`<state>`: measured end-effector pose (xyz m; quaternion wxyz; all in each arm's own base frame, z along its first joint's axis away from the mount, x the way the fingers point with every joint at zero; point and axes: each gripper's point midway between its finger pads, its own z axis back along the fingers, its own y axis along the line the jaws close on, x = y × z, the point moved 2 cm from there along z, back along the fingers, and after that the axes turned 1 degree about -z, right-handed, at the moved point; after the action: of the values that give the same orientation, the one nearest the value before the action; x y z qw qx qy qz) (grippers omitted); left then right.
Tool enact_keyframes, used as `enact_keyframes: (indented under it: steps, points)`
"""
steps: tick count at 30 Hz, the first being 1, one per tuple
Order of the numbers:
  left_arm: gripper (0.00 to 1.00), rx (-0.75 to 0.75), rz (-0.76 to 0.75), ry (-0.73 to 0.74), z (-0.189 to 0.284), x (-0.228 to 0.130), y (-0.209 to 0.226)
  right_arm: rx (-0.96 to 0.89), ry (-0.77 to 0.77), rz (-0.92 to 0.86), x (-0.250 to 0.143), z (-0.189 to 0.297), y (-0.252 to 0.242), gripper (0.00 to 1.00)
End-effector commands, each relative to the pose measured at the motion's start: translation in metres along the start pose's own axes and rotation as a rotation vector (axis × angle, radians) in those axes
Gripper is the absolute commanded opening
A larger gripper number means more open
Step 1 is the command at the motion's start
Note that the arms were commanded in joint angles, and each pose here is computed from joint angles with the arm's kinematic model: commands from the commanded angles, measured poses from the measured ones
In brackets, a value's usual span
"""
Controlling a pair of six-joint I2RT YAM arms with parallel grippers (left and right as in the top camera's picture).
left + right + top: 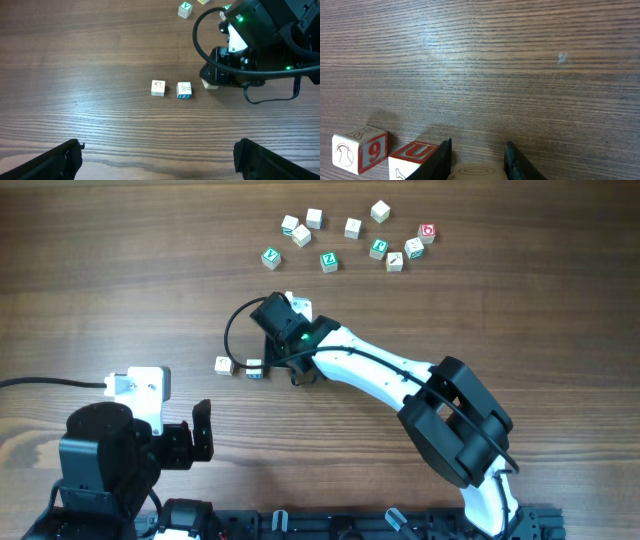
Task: Form a horizontal line
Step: 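Grasp the red M block and place it right of the Y block, then swing the left gripper in to the left end of the block row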
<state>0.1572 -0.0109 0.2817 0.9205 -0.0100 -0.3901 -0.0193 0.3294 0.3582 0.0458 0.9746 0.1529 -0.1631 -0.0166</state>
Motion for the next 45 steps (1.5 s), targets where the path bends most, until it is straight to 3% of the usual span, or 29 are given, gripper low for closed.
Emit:
enact_keyframes:
  steps: [1, 13, 19, 22, 26, 30, 35, 39, 45]
  points:
    - [1.0, -0.004, 0.016, -0.019, 0.004, 0.004, 0.0, -0.009, 0.032, -0.022, -0.01, -0.01, -0.004, 0.31]
    - [1.0, -0.004, 0.016, -0.02, 0.004, 0.004, 0.0, 0.017, 0.042, -0.015, -0.014, -0.023, 0.002, 0.45]
    - [1.0, -0.004, 0.016, -0.019, 0.004, 0.004, 0.0, 0.028, 0.024, -0.009, -0.01, -0.023, 0.004, 0.45]
    - [1.0, -0.004, 0.016, -0.019, 0.004, 0.004, 0.0, -0.006, -0.038, -0.013, 0.003, -0.021, -0.001, 0.51]
    - [1.0, -0.004, 0.016, -0.019, 0.004, 0.004, 0.0, -0.004, -0.074, -0.002, 0.027, -0.012, -0.007, 0.51]
    - [1.0, -0.004, 0.016, -0.02, 0.004, 0.004, 0.0, -0.031, -0.076, -0.042, 0.042, 0.005, -0.025, 0.44]
    - [1.0, -0.004, 0.016, -0.02, 0.004, 0.004, 0.0, -0.13, 0.021, -0.049, 0.023, 0.014, -0.05, 0.29]
    - [1.0, -0.004, 0.016, -0.02, 0.004, 0.004, 0.0, -0.163, 0.091, -0.048, 0.008, 0.015, -0.059, 0.24]
    - [1.0, -0.004, 0.016, -0.02, 0.004, 0.004, 0.0, -0.162, 0.089, -0.048, 0.008, 0.013, -0.059, 0.23]
